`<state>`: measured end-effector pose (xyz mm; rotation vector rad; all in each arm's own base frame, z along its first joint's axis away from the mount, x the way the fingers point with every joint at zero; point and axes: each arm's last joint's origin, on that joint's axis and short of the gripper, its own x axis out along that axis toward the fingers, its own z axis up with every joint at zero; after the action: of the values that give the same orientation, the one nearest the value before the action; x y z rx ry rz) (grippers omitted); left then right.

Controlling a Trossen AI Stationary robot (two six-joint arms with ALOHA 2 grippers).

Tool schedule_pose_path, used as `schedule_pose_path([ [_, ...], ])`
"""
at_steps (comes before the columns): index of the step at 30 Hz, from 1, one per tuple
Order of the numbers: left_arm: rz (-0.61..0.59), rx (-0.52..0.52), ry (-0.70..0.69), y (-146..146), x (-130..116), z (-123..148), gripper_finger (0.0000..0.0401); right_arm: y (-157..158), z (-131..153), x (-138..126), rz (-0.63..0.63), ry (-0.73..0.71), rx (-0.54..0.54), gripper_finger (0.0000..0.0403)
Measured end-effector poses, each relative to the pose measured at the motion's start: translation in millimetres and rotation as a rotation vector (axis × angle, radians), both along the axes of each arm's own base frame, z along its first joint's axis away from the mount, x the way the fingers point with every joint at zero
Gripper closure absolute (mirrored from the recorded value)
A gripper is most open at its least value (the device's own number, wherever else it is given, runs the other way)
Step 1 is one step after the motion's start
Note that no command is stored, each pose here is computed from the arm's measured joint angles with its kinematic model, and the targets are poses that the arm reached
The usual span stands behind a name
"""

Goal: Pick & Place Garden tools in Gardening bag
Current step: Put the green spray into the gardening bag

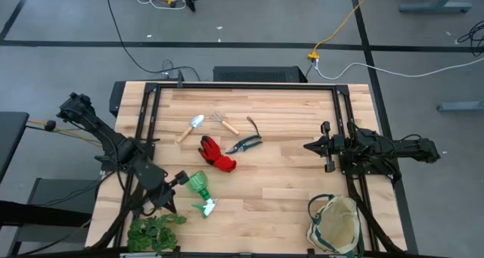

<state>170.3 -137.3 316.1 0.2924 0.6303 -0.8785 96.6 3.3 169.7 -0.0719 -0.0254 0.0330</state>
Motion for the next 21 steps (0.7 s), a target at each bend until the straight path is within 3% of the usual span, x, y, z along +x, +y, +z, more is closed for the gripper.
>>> schedule_pose_path([
  [9, -0.056, -0.007, -0.004, -0.8, -1.0, 0.2, 0.0373, 0.0, 0.0, 0.0, 0.0, 0.0, 0.0, 0.0401],
  [21, 0.078, 0.131, 0.019, 3.6, 1.2, 8.9, 0.0233, 0.0, 0.0, 0.0, 0.0, 0.0, 0.0, 0.0401],
])
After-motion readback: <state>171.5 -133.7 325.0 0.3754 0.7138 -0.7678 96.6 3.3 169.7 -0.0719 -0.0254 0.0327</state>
